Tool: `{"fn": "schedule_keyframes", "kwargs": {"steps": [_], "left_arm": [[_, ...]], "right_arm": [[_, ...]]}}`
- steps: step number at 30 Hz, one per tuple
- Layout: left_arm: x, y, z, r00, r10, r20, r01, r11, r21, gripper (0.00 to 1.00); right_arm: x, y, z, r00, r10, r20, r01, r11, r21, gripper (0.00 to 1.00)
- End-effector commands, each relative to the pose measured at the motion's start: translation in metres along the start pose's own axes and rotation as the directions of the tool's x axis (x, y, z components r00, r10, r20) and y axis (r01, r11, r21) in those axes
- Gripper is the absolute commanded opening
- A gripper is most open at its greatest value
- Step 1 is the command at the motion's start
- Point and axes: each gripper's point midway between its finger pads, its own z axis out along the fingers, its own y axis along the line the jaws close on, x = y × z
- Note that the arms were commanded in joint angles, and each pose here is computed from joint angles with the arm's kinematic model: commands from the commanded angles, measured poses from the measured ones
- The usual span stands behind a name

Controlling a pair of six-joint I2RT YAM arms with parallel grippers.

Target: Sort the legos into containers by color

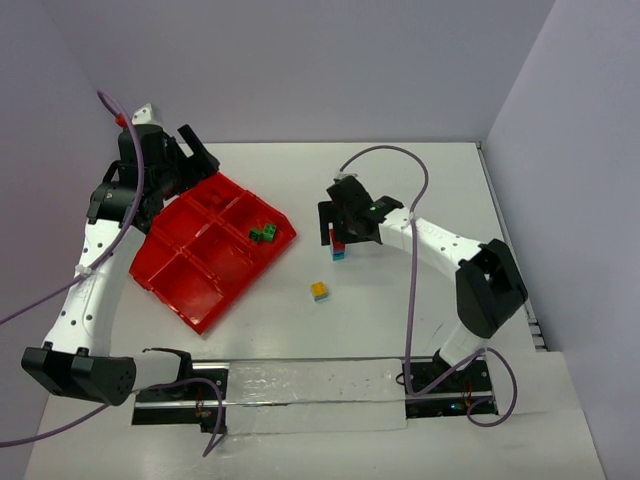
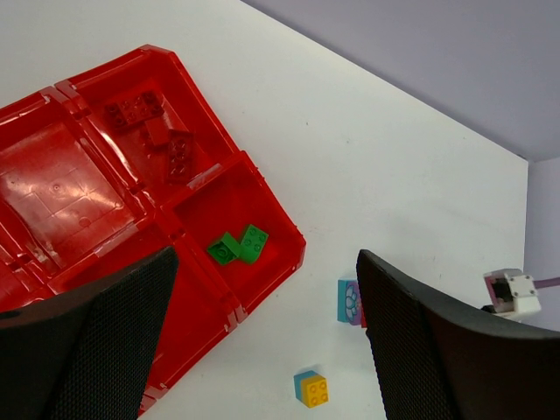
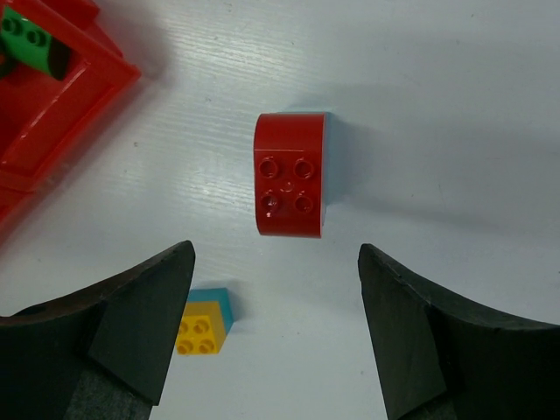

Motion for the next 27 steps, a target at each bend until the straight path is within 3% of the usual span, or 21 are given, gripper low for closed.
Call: {"fn": "schedule_keyframes", "kwargs": {"steps": [1,20,27], "left_arm": [[-0.007,-0.013,0.004,1.000,0.003,0.021,-0.004,0.999,0.048,0.91],[-0.008,-0.015,0.007,1.000,0.011,0.019,-0.012,0.998,0.054,0.91],[-0.006,-0.016,0.006,1.000,0.019,0.014,-0.019,0.998,0.061,0.91]], "right_arm": [[-0.020,0.006,0.007,0.998,0.005,0.068,-0.006,1.000,0.012,0.81],[-0.018,0.005,0.032,0.998,0.012,0.054,-0.015,0.999,0.043,0.54],[-0.023,0.009,0.025,0.998,0.011,0.063,-0.013,1.000,0.022,0.34]]}}
